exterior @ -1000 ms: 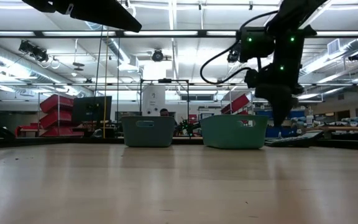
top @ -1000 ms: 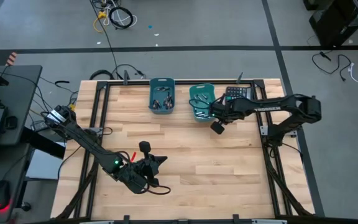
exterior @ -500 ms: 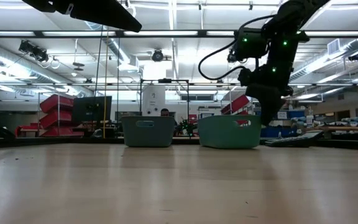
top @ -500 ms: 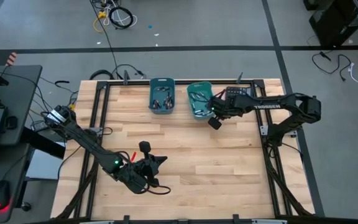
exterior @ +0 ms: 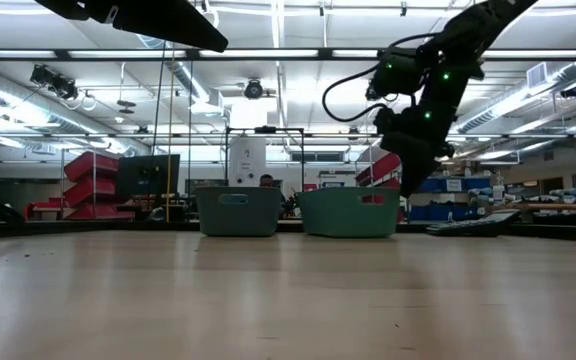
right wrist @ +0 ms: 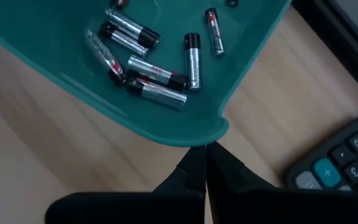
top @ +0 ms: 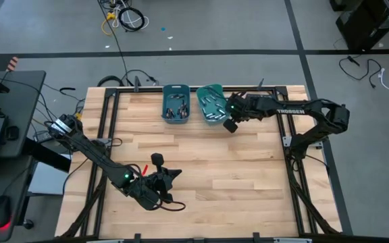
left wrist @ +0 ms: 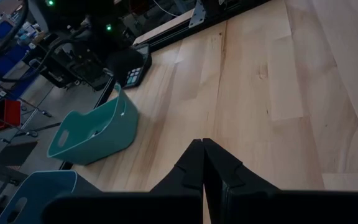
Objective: Sort batteries
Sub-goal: Move all the bins to the top corner of the table
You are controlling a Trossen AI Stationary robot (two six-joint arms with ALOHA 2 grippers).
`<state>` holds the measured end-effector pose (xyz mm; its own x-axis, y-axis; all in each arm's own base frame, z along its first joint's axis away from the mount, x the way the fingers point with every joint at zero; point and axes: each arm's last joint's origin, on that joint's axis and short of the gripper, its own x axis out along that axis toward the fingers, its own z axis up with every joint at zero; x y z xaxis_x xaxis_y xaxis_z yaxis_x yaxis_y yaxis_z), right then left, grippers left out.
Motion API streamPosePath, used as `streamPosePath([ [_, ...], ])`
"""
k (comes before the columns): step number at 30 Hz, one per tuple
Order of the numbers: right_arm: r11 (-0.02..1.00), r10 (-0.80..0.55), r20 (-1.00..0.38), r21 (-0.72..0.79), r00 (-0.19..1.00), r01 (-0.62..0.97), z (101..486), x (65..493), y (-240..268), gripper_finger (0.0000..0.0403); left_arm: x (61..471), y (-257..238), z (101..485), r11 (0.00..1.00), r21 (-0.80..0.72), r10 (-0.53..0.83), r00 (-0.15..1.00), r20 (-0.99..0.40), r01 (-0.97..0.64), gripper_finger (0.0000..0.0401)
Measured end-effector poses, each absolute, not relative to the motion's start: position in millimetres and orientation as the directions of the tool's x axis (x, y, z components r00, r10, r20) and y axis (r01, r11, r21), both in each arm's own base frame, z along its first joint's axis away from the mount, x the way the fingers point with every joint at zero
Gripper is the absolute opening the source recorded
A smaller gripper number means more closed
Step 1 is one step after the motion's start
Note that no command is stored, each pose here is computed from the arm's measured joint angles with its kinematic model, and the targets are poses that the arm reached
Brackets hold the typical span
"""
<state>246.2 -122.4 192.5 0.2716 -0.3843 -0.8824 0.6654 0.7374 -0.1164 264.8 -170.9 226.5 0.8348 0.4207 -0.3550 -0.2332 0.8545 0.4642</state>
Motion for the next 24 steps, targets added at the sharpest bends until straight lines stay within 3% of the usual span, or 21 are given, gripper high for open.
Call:
streamPosePath([
  [11,0.746,-0.377,-0.885,-0.115,0.273,0.656,193,243,-129,0.0,265,-171,227,0.859,0.452,0.418,0.839,-0.349,-0.24,0.0],
  [16,0.727,-0.387,-0.902,-0.17,0.192,0.665,190,232,-139,0.0,269,-174,234,0.89,0.358,0.399,0.863,-0.308,-0.284,0.0],
  [24,0.734,-0.357,-0.913,-0.142,0.198,0.664,190,219,-158,0.0,280,-182,234,0.913,0.262,0.375,0.895,-0.24,-0.313,0.0],
])
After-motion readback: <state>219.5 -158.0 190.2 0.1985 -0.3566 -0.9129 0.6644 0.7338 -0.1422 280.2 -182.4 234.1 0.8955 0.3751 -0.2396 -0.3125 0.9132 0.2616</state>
